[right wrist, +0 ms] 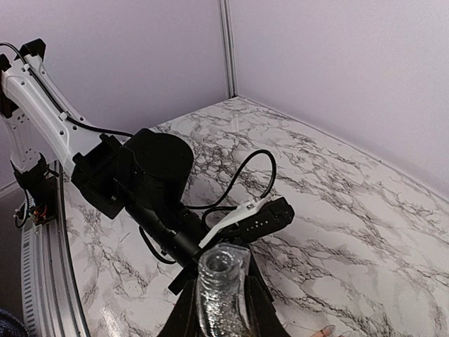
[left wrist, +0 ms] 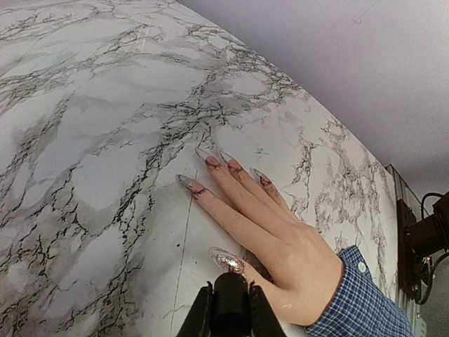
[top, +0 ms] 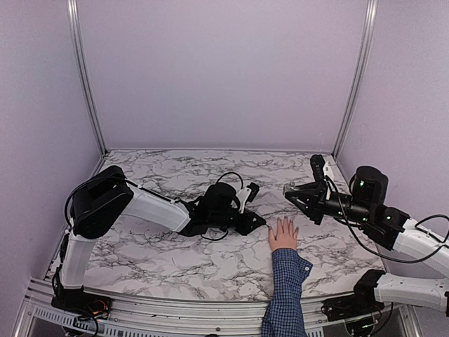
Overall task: Paint the nails
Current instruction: Paint the nail with the hand.
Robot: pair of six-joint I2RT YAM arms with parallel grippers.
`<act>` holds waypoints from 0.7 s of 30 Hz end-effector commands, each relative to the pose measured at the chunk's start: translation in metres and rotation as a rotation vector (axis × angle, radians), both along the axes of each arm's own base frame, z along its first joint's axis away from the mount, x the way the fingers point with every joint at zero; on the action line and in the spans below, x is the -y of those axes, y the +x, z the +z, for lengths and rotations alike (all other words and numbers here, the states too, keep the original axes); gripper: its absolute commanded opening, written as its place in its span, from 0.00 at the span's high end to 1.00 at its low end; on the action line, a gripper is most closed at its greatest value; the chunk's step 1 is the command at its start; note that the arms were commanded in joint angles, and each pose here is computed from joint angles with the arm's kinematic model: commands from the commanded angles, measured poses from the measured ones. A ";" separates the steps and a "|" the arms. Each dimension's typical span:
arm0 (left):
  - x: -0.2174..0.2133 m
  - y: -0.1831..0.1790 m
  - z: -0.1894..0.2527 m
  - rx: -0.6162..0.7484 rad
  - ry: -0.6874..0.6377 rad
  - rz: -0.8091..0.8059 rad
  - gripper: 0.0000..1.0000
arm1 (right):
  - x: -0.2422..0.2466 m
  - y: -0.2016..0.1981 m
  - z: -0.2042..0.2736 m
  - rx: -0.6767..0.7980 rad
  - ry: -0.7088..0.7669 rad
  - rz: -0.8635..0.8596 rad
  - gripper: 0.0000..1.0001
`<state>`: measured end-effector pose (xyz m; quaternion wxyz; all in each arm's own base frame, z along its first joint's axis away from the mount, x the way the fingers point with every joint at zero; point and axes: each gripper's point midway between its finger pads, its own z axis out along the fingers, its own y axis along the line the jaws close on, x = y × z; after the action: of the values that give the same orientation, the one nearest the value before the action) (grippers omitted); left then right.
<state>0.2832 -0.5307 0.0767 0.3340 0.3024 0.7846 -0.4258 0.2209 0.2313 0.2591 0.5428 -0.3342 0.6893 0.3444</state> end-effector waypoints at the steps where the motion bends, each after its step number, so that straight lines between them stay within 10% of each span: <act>1: 0.008 0.000 0.001 0.003 -0.026 -0.017 1.00 | 0.003 0.003 0.012 0.031 0.029 -0.018 1.00; 21: 0.010 0.002 -0.002 0.000 -0.025 -0.013 1.00 | 0.003 0.003 0.011 0.030 0.026 -0.020 1.00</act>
<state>0.2824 -0.5327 0.0662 0.3241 0.3023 0.7886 -0.4262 0.2210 0.2311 0.2591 0.5430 -0.3338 0.6895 0.3440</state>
